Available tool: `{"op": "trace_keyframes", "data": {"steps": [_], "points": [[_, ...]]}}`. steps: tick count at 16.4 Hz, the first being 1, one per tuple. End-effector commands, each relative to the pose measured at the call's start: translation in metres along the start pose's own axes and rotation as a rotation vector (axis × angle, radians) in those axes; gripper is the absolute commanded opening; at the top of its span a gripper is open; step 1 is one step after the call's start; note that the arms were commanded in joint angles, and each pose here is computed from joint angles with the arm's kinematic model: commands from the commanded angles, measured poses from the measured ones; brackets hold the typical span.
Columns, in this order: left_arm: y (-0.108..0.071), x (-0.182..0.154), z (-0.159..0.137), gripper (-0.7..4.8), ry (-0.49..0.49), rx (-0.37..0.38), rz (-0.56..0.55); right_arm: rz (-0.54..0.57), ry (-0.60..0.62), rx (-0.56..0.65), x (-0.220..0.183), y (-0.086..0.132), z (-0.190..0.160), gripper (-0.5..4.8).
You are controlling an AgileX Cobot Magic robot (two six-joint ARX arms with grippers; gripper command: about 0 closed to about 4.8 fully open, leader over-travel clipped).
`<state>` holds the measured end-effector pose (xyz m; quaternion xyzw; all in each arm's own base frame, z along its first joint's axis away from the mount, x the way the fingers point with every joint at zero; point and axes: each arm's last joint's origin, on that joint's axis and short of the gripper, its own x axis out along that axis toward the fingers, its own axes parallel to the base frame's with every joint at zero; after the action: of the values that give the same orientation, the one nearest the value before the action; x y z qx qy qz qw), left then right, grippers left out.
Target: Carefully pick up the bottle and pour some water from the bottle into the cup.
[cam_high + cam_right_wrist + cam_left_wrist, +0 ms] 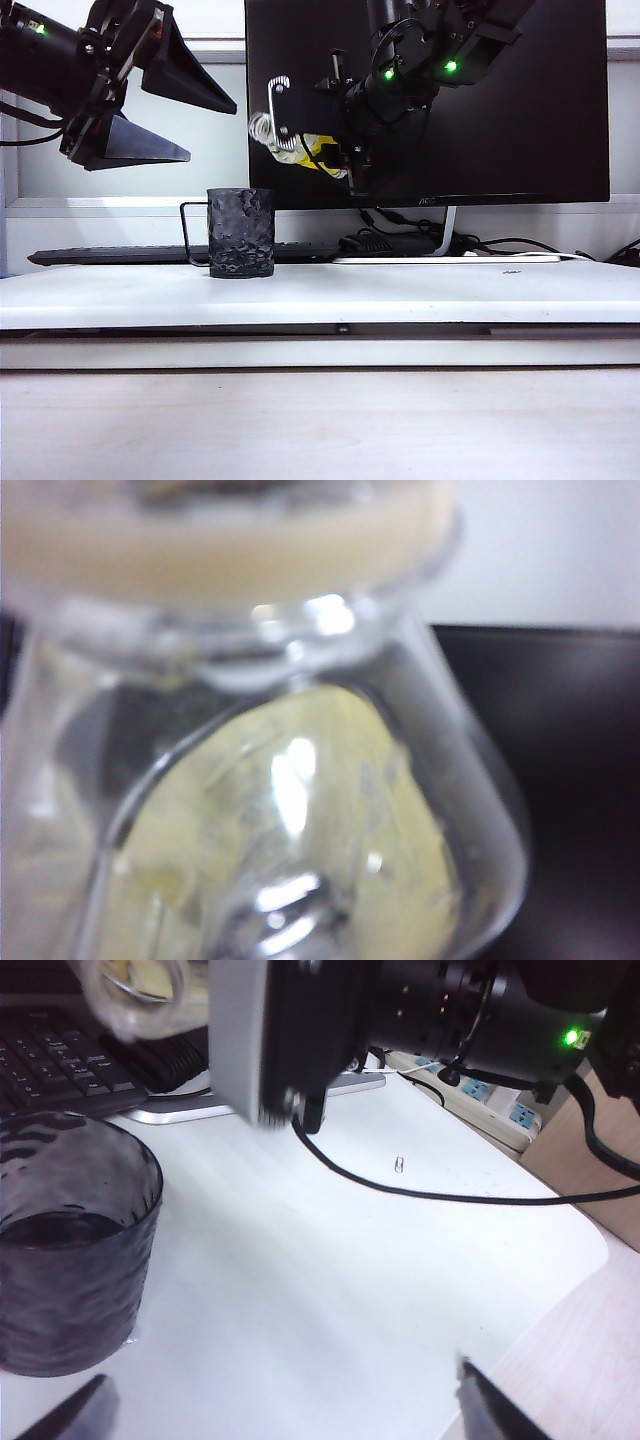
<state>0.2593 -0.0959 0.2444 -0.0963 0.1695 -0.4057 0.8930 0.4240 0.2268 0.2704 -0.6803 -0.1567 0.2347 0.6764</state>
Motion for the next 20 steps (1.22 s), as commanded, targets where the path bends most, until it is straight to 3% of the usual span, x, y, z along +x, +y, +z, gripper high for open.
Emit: {"op": "trace_keyframes", "data": {"steps": [1, 6, 8, 10, 12, 14, 15, 18, 20], "points": [[-0.001, -0.001, 0.002, 4.79, -0.009, 0.012, -0.015, -0.088, -0.028, 0.308, -0.003, -0.015, 0.003, 1.57], [-0.001, -0.001, 0.003, 4.79, -0.014, 0.014, -0.004, -0.322, -0.038, 0.806, -0.010, -0.040, 0.002, 1.57], [-0.002, -0.001, 0.005, 4.79, -0.029, 0.023, 0.002, -0.405, 0.016, 1.017, -0.019, -0.053, -0.001, 1.57], [-0.008, -0.011, 0.018, 4.79, -0.124, 0.077, 0.047, -0.429, 0.105, 1.070, -0.038, -0.075, -0.001, 1.57], [-0.021, -0.028, 0.041, 4.79, -0.300, 0.160, 0.104, -0.462, 0.210, 1.179, -0.074, -0.109, -0.001, 1.57], [-0.029, -0.041, 0.051, 4.79, -0.376, 0.182, 0.154, -0.471, 0.234, 1.265, -0.110, -0.135, 0.001, 1.56], [-0.039, -0.056, 0.059, 4.79, -0.439, 0.202, 0.179, -0.469, 0.240, 1.285, -0.154, -0.162, 0.004, 1.32], [-0.060, -0.087, 0.073, 4.79, -0.574, 0.244, 0.212, -0.498, 0.253, 1.301, -0.243, -0.198, 0.010, 1.26], [-0.070, -0.102, 0.077, 3.77, -0.634, 0.263, 0.217, -0.501, 0.304, 1.300, -0.287, -0.204, 0.013, 1.26]]}}
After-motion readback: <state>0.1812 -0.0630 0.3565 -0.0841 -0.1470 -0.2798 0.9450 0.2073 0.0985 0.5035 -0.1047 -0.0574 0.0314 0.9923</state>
